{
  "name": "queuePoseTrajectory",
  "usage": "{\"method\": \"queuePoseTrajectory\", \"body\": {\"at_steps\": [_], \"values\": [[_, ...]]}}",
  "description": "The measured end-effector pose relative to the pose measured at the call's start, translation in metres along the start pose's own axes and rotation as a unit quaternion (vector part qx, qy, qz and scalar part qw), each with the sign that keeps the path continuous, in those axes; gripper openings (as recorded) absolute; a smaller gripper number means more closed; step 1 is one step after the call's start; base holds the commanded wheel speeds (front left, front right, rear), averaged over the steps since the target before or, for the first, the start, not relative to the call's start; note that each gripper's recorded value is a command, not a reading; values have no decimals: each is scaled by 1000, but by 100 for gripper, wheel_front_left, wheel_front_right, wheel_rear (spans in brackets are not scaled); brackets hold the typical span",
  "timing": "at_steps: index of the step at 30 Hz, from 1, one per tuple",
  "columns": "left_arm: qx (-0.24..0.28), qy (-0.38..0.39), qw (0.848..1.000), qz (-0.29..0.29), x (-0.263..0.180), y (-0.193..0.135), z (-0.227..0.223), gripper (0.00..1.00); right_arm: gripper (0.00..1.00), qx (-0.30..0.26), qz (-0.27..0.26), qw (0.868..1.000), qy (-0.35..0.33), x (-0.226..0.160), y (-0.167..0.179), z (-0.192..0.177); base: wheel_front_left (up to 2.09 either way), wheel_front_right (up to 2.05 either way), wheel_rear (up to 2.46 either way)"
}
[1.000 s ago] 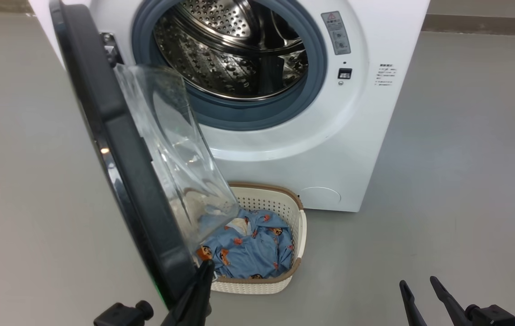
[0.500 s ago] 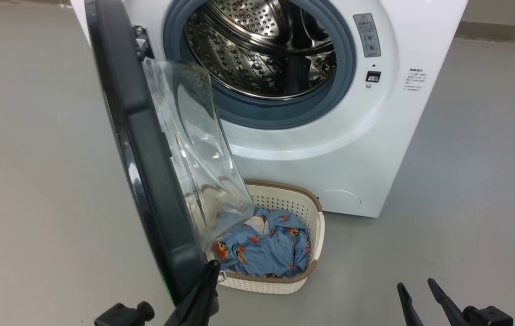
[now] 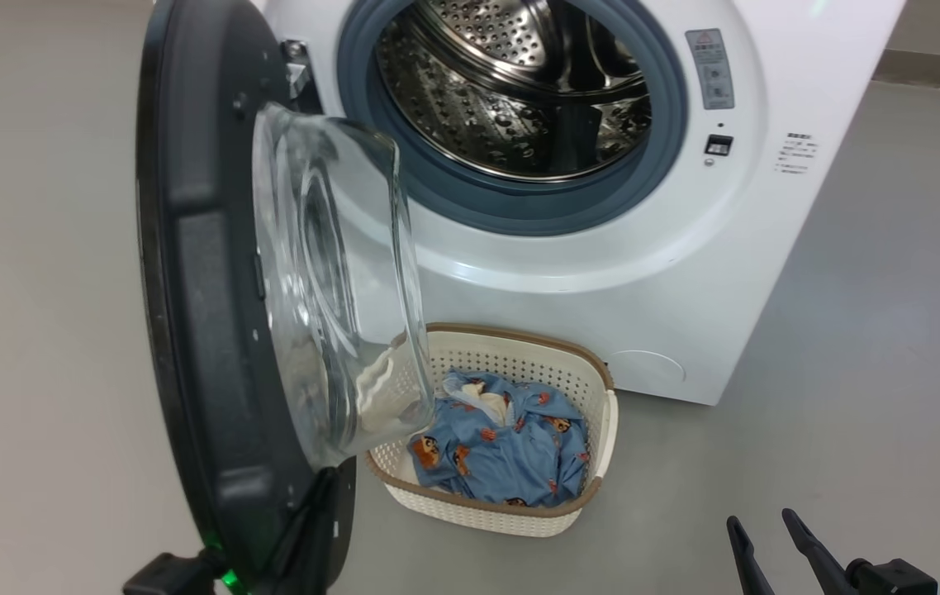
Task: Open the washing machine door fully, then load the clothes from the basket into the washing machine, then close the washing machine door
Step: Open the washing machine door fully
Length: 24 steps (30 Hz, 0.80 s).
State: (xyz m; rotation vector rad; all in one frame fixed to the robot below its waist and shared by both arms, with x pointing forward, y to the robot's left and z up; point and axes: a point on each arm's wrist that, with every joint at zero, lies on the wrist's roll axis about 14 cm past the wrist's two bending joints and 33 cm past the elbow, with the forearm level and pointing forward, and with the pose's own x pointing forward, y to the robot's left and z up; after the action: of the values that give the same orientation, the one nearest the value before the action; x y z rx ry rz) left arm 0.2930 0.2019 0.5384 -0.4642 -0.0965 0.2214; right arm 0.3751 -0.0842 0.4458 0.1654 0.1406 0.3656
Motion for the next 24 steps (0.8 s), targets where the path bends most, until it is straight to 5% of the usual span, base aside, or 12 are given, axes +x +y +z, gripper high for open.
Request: {"method": "queuePoseTrajectory", "body": {"at_steps": [24], "values": [[22,-87,974,206,-11,145,45,0,100,1,46,999,14,11,28,-7,0,0,0]]}}
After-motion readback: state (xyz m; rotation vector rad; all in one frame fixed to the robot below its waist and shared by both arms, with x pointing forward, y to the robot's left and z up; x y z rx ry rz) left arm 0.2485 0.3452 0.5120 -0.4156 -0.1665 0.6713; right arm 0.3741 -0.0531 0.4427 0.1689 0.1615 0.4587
